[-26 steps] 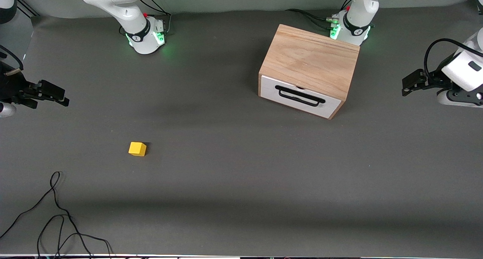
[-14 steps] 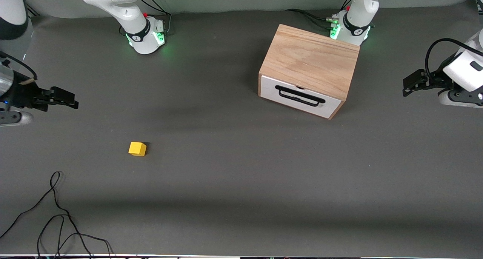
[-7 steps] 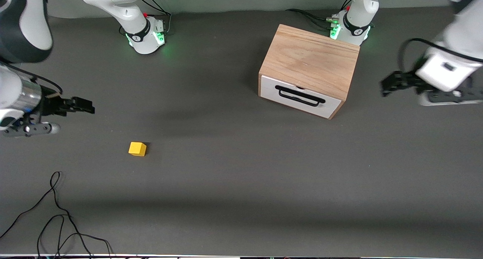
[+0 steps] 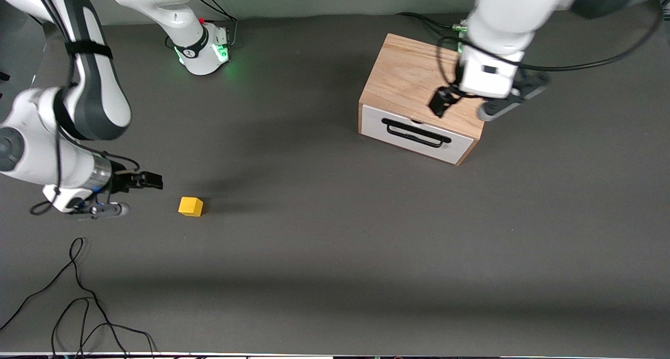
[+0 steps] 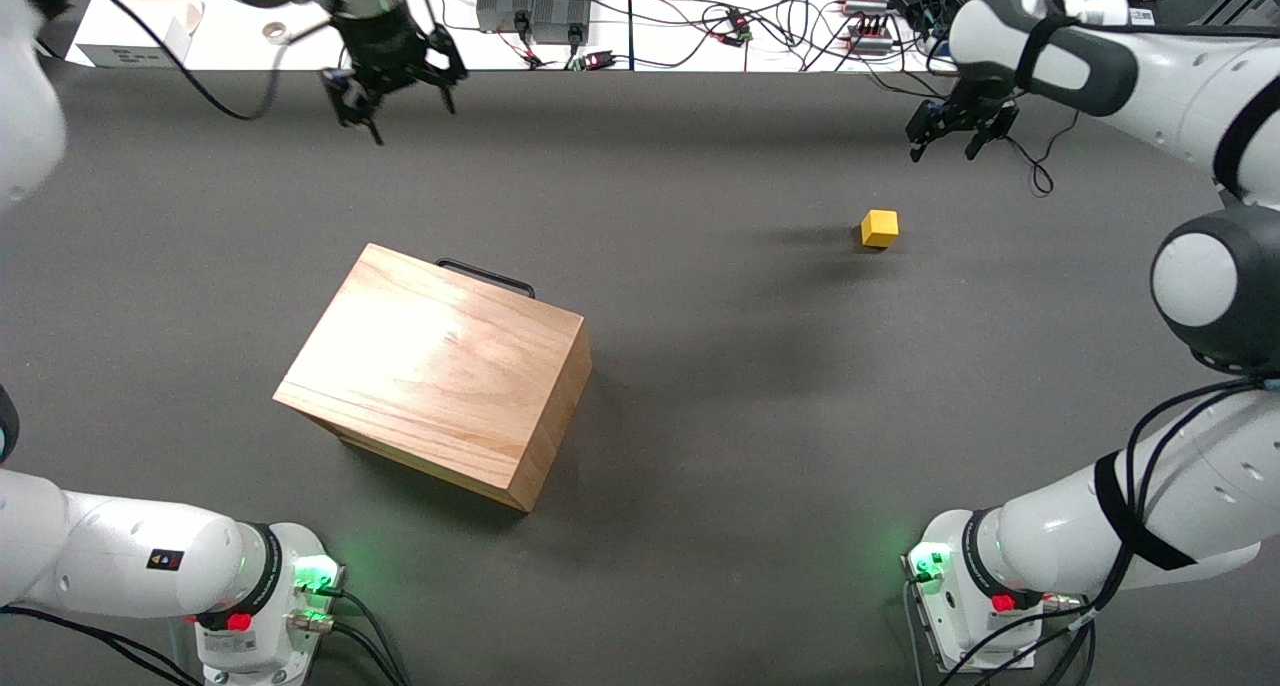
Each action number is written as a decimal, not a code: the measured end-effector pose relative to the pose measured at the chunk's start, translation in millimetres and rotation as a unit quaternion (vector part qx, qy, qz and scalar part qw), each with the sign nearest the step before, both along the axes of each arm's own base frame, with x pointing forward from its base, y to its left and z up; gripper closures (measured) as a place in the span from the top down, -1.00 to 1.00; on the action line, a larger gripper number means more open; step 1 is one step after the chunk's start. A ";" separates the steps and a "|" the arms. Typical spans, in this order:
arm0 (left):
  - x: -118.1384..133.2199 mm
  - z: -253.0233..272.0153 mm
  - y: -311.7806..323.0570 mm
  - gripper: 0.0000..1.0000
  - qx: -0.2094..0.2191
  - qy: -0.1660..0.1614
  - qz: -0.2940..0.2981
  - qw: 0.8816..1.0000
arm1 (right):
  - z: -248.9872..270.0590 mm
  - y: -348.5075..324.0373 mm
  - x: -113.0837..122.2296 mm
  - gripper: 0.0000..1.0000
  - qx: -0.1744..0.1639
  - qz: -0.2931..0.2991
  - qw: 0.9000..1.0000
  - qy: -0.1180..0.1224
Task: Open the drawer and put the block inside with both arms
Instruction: 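Reach the right gripper to the yellow cube while the left gripper reaches the handle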
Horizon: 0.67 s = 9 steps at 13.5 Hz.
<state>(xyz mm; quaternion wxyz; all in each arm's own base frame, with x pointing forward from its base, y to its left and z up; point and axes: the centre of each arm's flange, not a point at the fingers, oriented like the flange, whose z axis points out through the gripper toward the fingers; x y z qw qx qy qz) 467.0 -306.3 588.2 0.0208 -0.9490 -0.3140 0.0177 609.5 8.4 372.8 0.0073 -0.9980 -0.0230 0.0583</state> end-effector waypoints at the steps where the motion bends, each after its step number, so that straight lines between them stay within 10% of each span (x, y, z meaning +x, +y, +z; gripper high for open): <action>1: -6.8 -7.1 -17.0 1.00 0.007 0.002 0.033 0.999 | -13.7 -0.2 3.3 1.00 -0.001 0.000 1.000 0.001; 9: 22.0 -81.8 -32.7 1.00 0.036 0.063 0.161 0.984 | -135.6 -5.8 -5.4 1.00 0.007 -0.026 0.999 -0.020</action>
